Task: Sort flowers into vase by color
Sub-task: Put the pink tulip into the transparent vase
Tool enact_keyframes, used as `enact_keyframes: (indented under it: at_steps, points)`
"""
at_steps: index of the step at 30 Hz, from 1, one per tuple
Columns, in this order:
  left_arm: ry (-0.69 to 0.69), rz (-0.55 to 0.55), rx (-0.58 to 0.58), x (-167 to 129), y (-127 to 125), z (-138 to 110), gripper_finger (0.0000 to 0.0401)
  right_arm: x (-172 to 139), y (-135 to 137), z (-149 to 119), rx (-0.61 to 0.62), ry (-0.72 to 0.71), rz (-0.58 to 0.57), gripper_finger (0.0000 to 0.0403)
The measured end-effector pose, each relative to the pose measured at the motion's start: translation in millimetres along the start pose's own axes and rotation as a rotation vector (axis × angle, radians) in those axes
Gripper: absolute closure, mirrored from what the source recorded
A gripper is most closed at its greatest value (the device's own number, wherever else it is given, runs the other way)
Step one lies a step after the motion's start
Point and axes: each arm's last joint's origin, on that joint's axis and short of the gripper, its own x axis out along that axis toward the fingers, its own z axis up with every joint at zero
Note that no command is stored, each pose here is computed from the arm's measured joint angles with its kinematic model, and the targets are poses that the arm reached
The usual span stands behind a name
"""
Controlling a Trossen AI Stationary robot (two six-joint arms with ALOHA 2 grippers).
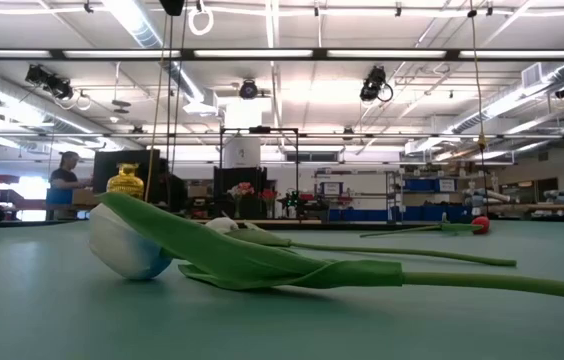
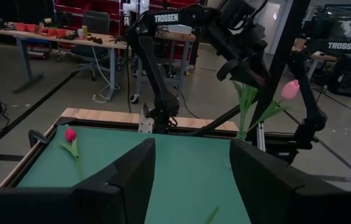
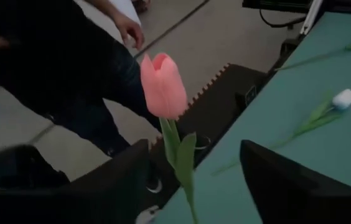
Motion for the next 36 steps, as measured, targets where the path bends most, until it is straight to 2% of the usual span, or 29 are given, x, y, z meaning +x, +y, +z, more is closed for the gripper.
enact_keyframes:
  at_steps: [8, 12, 15, 18, 23, 26, 28, 31, 36]
  points:
    - [0.000, 0.000, 0.000, 0.0, 0.0, 0.0, 0.0188, -2.6, -12.6, 7.8, 0.217, -0.053, -0.009, 0.0043]
    - [0.000, 0.000, 0.000, 0.0, 0.0, 0.0, 0.0188, -4.3, -20.7, 4.2, 0.428, 0.019, 0.027, 0.0026]
    - [0.000, 0.000, 0.000, 0.0, 0.0, 0.0, 0.0188, -5.2, -24.5, 2.2, 0.476, 0.040, 0.007, 0.0024]
    - [0.000, 0.000, 0.000, 0.0, 0.0, 0.0, 0.0188, -4.7, -24.5, 2.4, 0.392, 0.020, -0.032, 0.0034]
    - [0.000, 0.000, 0.000, 0.0, 0.0, 0.0, 0.0188, -2.5, -20.7, 2.1, 0.137, -0.016, -0.150, 0.0081]
    - [0.000, 0.000, 0.000, 0.0, 0.0, 0.0, 0.0188, -1.9, -17.3, 6.8, 0.034, -0.066, -0.150, 0.0095]
    - [0.000, 0.000, 0.000, 0.0, 0.0, 0.0, 0.0188, -2.2, -15.9, 11.2, 0.013, -0.111, -0.137, 0.0088]
    - [0.000, 0.000, 0.000, 0.0, 0.0, 0.0, 0.0188, -2.4, -15.1, 13.8, -0.014, -0.136, -0.132, 0.0057]
    - [0.000, 0.000, 0.000, 0.0, 0.0, 0.0, 0.0188, 4.2, -20.8, 6.9, -0.017, -0.114, -0.220, 0.0007]
